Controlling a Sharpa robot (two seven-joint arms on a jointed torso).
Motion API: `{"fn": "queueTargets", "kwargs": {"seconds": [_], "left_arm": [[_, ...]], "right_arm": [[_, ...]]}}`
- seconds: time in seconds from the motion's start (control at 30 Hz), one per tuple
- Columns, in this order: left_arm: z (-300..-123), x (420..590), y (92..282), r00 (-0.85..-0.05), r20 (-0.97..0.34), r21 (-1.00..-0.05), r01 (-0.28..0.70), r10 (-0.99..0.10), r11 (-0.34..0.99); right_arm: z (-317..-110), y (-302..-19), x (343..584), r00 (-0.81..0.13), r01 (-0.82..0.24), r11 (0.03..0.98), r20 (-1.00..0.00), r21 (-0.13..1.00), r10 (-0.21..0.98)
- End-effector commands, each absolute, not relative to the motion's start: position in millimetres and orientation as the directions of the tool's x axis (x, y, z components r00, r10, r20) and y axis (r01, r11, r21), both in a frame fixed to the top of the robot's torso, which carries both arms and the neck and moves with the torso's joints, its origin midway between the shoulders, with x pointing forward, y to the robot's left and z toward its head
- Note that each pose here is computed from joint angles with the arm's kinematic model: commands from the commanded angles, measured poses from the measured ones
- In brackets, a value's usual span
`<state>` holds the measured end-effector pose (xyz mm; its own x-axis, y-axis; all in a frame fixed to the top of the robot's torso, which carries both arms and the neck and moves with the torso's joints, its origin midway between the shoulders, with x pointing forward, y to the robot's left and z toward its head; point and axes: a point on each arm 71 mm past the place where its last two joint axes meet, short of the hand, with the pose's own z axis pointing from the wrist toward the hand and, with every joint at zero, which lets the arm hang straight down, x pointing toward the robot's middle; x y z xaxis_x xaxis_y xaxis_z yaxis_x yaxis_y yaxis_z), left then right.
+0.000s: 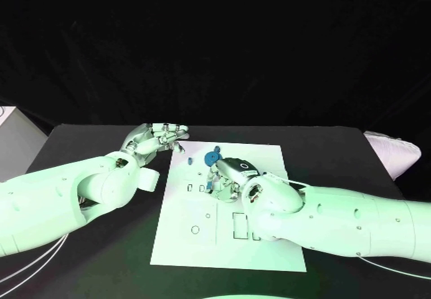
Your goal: Assemble the parts on the task board
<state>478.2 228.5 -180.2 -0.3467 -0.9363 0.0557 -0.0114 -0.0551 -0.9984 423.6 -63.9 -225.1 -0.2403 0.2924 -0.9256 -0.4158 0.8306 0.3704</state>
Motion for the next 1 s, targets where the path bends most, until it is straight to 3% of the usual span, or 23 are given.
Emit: {"fn": "queueTargets", "kwargs": {"seconds": [0.03, 1.0], "left_arm": [[-179.4, 477.7, 225.9, -0.365, 0.063, -0.998, -0.01, -0.929, -0.064], [-179.7, 477.4, 226.9, -0.369, 0.063, -0.998, -0.015, -0.927, -0.062]], "right_arm": [[-225.0, -60.9, 422.5, -0.197, -0.435, 0.839, -0.944, 0.327, 0.266], [-234.0, -54.3, 422.6, -0.159, -0.473, 0.836, -0.96, 0.278, 0.229]]}}
